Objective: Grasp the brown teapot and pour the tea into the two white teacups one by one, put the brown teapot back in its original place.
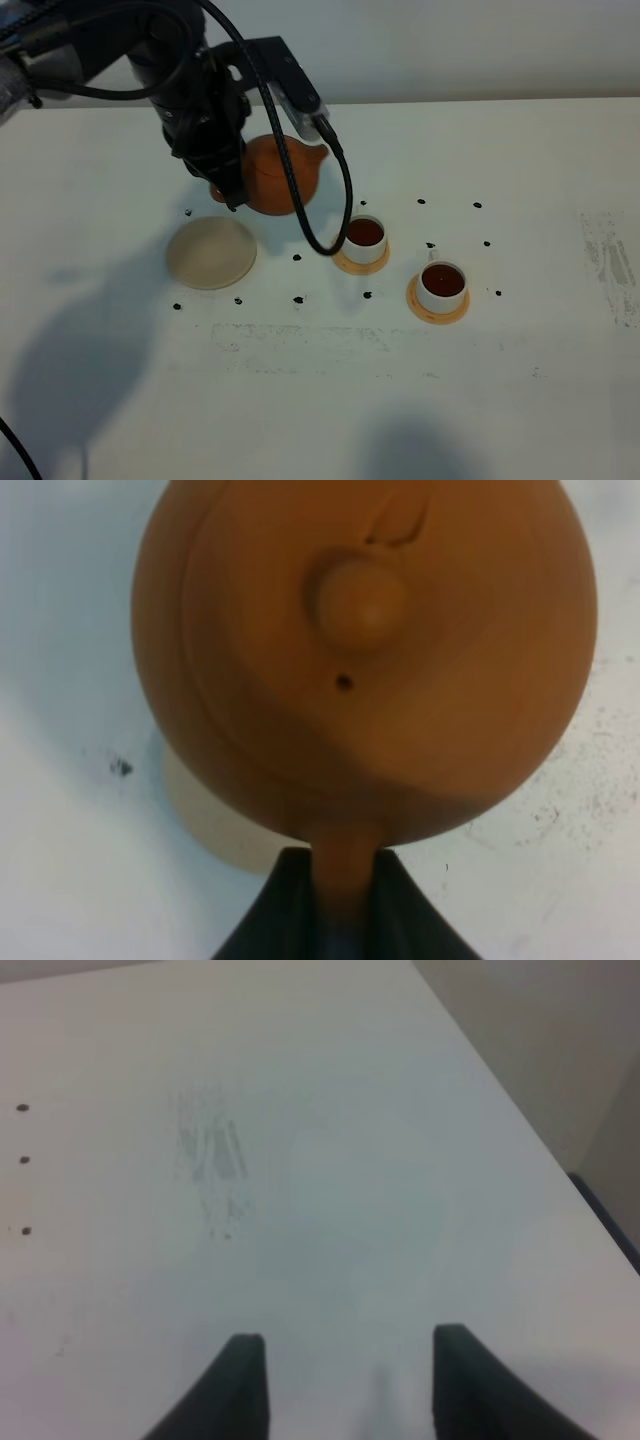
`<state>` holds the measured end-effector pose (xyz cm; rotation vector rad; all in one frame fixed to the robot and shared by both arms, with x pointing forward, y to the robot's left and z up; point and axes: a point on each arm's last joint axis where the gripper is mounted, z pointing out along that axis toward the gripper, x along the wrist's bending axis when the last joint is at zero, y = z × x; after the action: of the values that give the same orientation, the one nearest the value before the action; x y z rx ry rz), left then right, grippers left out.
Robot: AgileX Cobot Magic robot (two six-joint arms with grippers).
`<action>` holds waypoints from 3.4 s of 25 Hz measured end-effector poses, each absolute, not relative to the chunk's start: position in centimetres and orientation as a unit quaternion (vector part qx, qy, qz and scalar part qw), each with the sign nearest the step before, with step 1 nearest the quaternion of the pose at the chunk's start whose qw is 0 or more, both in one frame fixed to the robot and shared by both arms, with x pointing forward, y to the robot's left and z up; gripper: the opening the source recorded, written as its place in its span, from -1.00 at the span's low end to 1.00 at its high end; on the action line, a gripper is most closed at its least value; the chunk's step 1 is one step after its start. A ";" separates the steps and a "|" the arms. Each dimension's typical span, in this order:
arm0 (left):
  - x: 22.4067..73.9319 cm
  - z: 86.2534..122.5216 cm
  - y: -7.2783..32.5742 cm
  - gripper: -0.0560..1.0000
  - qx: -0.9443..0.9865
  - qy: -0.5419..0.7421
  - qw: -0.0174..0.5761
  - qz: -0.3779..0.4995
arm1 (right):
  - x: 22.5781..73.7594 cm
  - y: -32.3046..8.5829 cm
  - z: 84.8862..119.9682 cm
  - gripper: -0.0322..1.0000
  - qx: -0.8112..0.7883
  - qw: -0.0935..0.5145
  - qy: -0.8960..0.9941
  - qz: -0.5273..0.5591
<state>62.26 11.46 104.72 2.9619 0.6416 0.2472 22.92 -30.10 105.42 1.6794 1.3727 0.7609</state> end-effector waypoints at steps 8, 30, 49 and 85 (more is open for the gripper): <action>62.6 103.3 13.6 -0.73 0.962 0.265 0.038 0.057 | 22.9 -30.1 105.4 -0.16 0.667 0.409 0.545 0.302; 62.3 99.6 17.0 -0.73 0.922 0.367 0.091 0.083 | 22.9 -30.1 105.4 -0.16 0.667 0.409 0.545 0.302; 60.8 97.8 19.2 -0.73 0.858 0.504 0.082 0.054 | 22.9 -30.1 105.4 -0.16 0.667 0.409 0.545 0.302; 61.4 93.9 19.0 -0.73 0.846 0.531 0.052 0.016 | 22.9 -30.1 105.4 -0.16 0.667 0.409 0.545 0.302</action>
<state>61.42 19.03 93.91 2.5725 1.6154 0.0491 22.93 -30.10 105.43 1.6788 1.3722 0.7613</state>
